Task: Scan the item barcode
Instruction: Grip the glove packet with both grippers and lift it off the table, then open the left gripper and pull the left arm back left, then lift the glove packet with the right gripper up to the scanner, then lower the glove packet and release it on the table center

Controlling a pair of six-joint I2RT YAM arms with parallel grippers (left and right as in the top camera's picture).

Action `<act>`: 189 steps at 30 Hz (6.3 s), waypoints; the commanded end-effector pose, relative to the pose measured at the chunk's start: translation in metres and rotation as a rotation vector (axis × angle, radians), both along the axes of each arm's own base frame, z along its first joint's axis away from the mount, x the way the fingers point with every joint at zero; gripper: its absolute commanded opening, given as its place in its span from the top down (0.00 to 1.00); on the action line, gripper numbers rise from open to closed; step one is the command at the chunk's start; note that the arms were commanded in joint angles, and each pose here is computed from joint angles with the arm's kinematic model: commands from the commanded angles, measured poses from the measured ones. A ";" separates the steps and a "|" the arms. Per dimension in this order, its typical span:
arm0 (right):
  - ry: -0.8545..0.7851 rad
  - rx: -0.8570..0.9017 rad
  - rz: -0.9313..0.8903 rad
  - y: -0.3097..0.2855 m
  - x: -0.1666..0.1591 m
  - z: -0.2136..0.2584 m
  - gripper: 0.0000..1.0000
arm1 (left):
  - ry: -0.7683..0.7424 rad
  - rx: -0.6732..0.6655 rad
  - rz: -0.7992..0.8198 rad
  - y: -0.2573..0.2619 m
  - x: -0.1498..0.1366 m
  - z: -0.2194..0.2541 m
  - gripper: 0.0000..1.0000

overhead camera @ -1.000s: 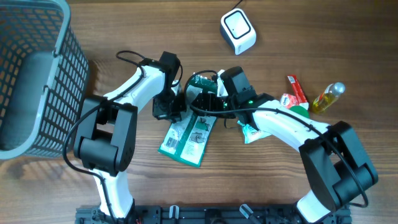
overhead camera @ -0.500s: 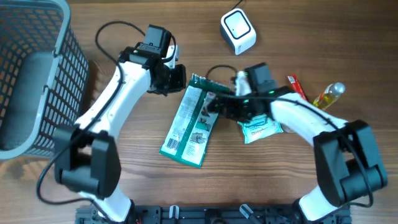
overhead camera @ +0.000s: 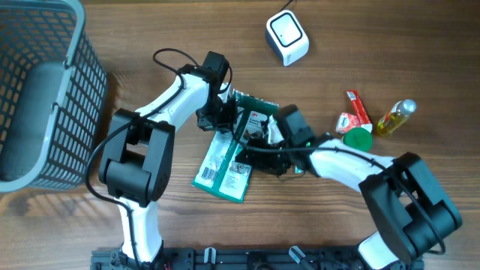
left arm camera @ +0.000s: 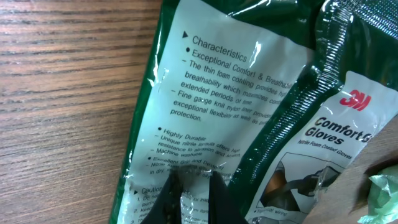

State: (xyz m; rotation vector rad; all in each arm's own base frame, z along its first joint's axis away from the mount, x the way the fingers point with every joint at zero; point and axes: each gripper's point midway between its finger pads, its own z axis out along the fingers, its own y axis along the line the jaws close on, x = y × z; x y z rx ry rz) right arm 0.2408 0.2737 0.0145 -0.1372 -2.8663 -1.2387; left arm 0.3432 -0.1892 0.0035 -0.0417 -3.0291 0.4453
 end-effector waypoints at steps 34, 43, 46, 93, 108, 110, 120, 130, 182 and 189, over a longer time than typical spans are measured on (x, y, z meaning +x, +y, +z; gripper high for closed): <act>-0.248 -0.045 -0.051 0.000 0.026 -0.027 0.89 | -0.020 0.023 0.156 0.032 0.022 -0.002 0.96; -0.313 -0.061 -0.012 -0.001 0.029 -0.027 0.88 | -0.211 0.224 0.365 0.133 0.064 0.033 0.90; -0.313 -0.061 -0.012 -0.001 0.029 -0.027 0.88 | -0.235 0.300 0.347 0.151 0.066 0.033 0.84; -0.722 -0.328 0.339 -0.001 0.096 0.173 0.96 | -0.225 0.303 0.358 0.151 0.064 0.033 0.00; -1.286 -1.309 0.686 -0.065 0.235 0.236 0.96 | -0.225 0.303 0.358 0.151 0.064 0.033 0.00; -1.312 -1.431 0.687 -0.064 0.260 0.228 0.96 | -0.225 0.303 0.358 0.151 0.064 0.033 0.00; -1.373 -1.709 0.642 -0.065 0.330 0.182 0.96 | -0.225 0.303 0.358 0.151 0.064 0.033 0.00; -1.383 -1.430 0.435 -0.045 0.336 0.135 0.96 | -0.225 0.303 0.358 0.151 0.064 0.033 0.00; -0.245 -0.522 0.248 -0.068 0.082 0.094 0.09 | -0.225 0.303 0.358 0.151 0.064 0.033 0.00; -0.356 -0.584 0.154 -0.084 0.090 0.131 0.00 | -0.225 0.303 0.358 0.151 0.064 0.033 0.00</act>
